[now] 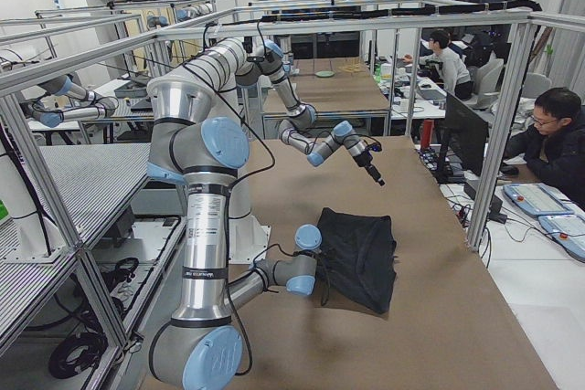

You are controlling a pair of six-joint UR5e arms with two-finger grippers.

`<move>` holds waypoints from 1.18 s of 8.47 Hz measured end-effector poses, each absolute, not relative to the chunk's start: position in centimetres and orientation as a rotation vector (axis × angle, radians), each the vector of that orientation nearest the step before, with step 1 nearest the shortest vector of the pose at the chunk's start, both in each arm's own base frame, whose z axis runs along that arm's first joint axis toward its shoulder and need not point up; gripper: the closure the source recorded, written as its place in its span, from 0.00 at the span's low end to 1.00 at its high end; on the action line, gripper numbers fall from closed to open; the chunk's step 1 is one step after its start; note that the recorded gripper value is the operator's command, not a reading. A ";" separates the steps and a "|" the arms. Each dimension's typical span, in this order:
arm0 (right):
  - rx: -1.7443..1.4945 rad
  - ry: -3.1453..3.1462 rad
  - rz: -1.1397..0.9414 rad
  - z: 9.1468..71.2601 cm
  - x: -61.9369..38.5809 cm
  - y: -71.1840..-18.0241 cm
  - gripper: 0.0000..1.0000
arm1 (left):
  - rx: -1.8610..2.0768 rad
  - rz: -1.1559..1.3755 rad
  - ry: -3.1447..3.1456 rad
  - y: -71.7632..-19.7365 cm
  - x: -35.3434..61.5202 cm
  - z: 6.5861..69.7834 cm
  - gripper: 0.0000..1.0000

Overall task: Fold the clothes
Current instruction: 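Grasp the corner with the right gripper and drag it, turning the shirt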

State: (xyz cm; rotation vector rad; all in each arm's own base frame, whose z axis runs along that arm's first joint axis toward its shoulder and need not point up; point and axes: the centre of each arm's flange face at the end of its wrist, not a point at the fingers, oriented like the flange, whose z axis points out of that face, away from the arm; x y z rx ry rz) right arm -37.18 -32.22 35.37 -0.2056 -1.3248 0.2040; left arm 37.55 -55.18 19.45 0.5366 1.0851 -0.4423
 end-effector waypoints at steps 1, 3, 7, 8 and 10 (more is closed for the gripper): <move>-0.237 -1.361 0.146 33.1 -38.2 -29.6 1.00 | 0.541 -0.447 1.081 -55.2 37.5 19.6 0.00; -0.274 -1.416 0.057 29.6 -40.8 -25.5 0.08 | 0.546 -0.454 1.076 -55.3 37.4 19.8 0.00; -0.249 -1.459 0.017 27.3 -44.1 -20.9 0.05 | 0.564 -0.470 1.059 -55.5 37.3 20.1 0.00; -0.230 -1.454 0.036 27.8 -43.2 -21.3 0.06 | 0.559 -0.465 1.064 -55.4 37.3 20.1 0.00; -0.185 -1.432 0.100 29.3 -41.1 -23.8 0.06 | 0.503 -0.418 1.104 -54.6 37.7 19.4 0.00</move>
